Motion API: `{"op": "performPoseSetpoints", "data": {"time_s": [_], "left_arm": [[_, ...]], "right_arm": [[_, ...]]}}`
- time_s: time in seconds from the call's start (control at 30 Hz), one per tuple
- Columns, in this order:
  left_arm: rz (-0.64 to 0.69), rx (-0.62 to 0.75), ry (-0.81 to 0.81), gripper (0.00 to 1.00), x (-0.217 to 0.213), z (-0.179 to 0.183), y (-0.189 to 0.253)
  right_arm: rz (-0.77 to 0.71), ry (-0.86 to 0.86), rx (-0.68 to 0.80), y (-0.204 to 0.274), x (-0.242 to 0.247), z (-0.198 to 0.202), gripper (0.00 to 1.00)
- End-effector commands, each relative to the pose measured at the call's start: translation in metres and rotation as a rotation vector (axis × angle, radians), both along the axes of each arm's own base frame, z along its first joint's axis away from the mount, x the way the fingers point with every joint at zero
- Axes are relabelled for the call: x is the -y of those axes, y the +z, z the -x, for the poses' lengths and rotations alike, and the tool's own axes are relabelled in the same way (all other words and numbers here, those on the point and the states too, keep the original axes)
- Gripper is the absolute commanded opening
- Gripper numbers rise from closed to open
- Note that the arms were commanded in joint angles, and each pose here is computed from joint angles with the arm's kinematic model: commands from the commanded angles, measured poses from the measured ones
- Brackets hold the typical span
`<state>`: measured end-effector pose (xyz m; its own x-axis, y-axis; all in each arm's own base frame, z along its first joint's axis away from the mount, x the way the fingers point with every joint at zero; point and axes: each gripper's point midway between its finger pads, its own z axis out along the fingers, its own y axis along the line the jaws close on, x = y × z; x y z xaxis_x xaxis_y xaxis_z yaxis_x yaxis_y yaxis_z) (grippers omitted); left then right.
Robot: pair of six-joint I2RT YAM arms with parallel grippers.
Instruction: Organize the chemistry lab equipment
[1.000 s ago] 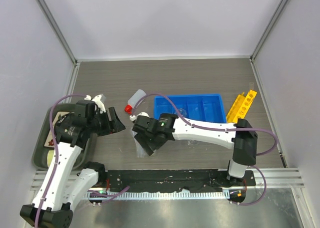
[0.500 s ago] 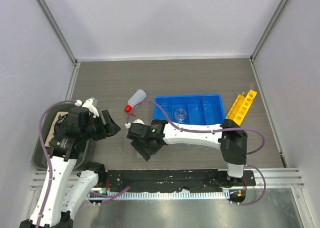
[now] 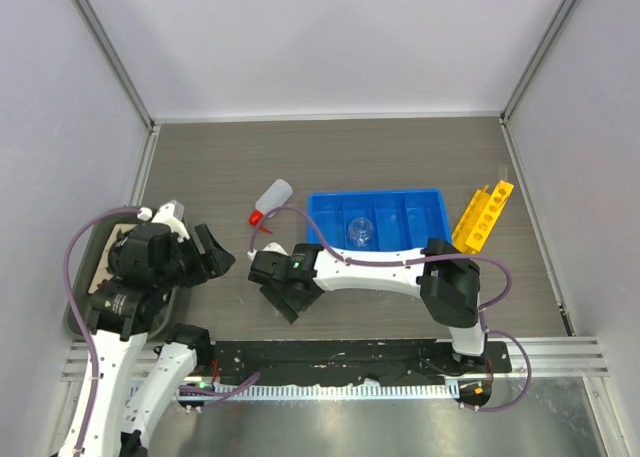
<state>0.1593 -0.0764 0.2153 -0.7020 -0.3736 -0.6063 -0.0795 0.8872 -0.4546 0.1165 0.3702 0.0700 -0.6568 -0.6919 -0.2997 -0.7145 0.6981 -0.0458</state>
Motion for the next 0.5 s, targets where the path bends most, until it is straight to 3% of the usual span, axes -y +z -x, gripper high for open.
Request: {"op": "performPoseSetpoints", "data": {"time_s": [0.0, 0.47], "left_arm": [[0.006, 0.058, 0.027, 0.71, -0.004, 0.0, 0.019], [0.008, 0.065, 0.028, 0.71, -0.004, 0.0, 0.021]], "right_arm": [[-0.037, 0.001, 0.036, 0.008, -0.01, -0.007, 0.72], [-0.005, 0.003, 0.017, -0.011, -0.005, -0.004, 0.61]]}}
